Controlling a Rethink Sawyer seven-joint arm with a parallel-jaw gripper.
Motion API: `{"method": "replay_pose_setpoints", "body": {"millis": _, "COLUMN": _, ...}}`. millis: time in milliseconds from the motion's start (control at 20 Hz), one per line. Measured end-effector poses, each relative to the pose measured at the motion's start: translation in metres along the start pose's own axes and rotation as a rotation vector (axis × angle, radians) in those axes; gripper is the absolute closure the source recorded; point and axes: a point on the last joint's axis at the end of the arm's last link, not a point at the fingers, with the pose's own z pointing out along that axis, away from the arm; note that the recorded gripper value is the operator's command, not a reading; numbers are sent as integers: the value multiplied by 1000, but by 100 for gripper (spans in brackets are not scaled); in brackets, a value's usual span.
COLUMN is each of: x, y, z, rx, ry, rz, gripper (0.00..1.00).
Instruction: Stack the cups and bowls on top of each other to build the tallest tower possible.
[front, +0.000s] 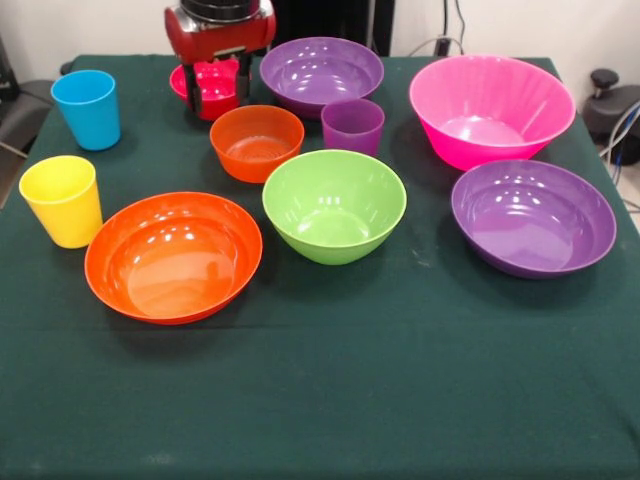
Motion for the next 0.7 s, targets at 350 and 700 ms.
{"method": "replay_pose_setpoints", "body": {"millis": 350, "x": 1, "y": 10, "z": 9, "rx": 5, "ry": -16, "rz": -41, "gripper": 0}}
{"method": "replay_pose_setpoints", "body": {"millis": 700, "x": 0, "y": 8, "z": 13, "rx": 34, "ry": -45, "rz": -68, "gripper": 0}}
